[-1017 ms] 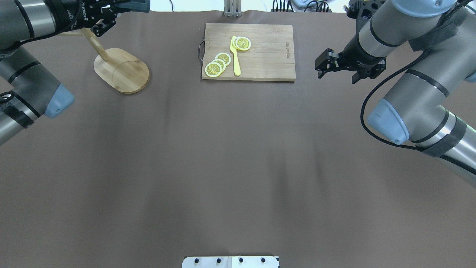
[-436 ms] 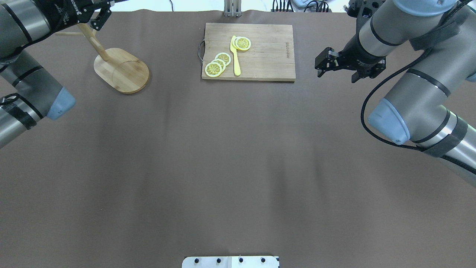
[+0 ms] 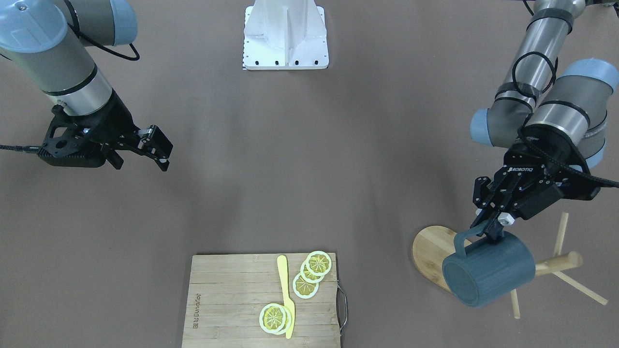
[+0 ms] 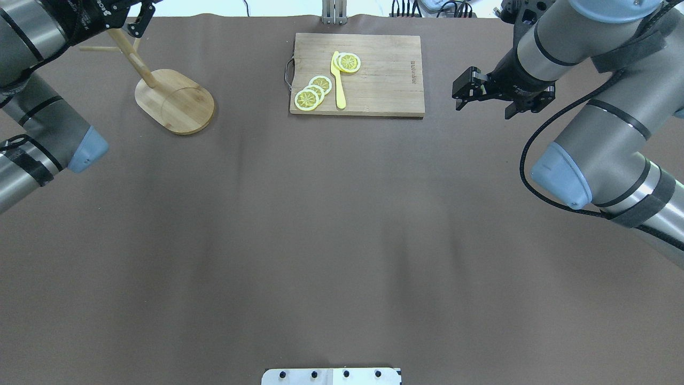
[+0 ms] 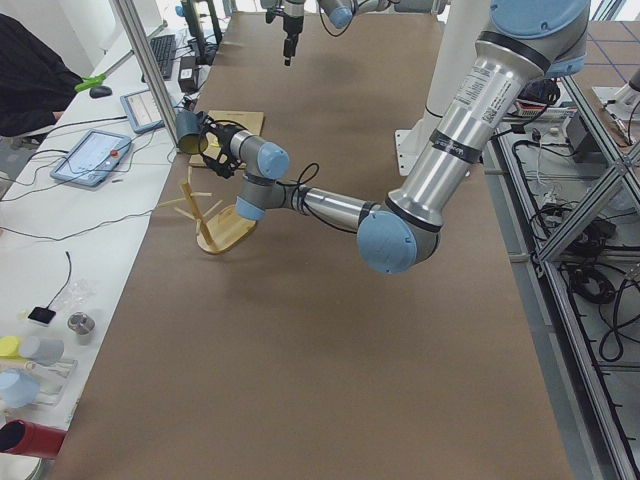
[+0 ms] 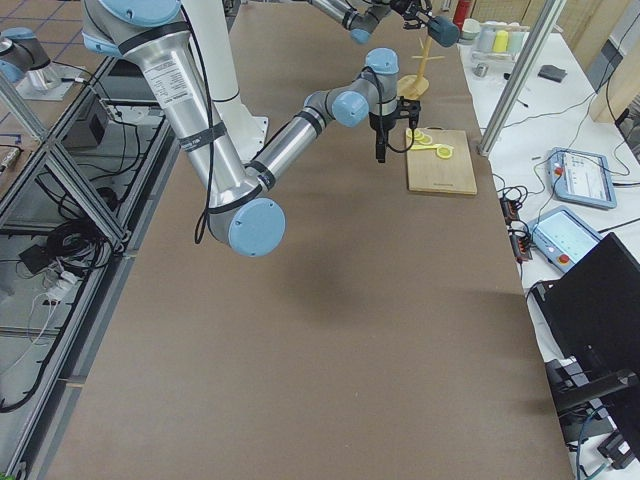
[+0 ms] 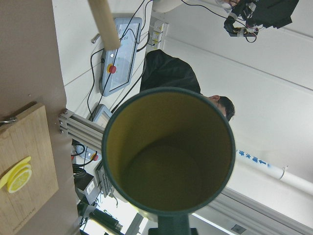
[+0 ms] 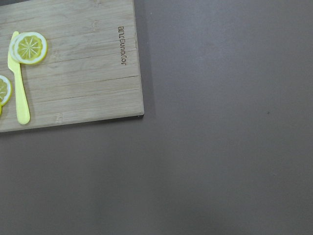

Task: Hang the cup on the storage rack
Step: 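Move the mug with the left gripper onto a stand peg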

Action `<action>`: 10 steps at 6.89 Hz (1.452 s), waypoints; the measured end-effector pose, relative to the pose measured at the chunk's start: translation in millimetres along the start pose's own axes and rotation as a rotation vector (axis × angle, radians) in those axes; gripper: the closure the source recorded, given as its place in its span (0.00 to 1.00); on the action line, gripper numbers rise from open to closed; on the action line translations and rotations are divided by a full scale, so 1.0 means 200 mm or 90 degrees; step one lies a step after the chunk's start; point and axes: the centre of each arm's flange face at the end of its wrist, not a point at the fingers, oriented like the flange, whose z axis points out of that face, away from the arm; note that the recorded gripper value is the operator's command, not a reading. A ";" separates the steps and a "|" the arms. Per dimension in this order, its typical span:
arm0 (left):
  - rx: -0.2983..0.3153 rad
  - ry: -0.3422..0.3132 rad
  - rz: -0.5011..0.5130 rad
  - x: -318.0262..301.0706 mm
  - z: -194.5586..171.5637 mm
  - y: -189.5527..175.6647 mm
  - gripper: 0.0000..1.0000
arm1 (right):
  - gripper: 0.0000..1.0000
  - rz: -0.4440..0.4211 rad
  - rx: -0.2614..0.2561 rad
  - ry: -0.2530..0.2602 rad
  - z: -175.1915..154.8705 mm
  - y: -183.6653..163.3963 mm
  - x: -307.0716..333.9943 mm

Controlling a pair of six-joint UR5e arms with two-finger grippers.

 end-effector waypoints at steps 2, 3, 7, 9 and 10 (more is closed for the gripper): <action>-0.005 0.020 -0.033 -0.05 -0.06 -0.11 1.00 | 0.00 -0.001 0.000 -0.001 0.00 0.00 0.00; -0.004 0.027 -0.049 -0.06 -0.08 -0.15 1.00 | 0.00 -0.002 -0.001 -0.001 0.00 0.01 -0.01; 0.003 0.028 -0.092 -0.13 -0.10 -0.19 1.00 | 0.00 -0.004 0.001 -0.005 -0.01 0.02 -0.02; 0.009 0.022 -0.103 -0.16 -0.14 -0.22 1.00 | 0.00 -0.005 0.001 -0.005 -0.01 0.02 -0.02; 0.006 0.020 -0.111 -0.18 -0.16 -0.22 1.00 | 0.00 -0.005 0.002 -0.005 -0.01 0.02 -0.02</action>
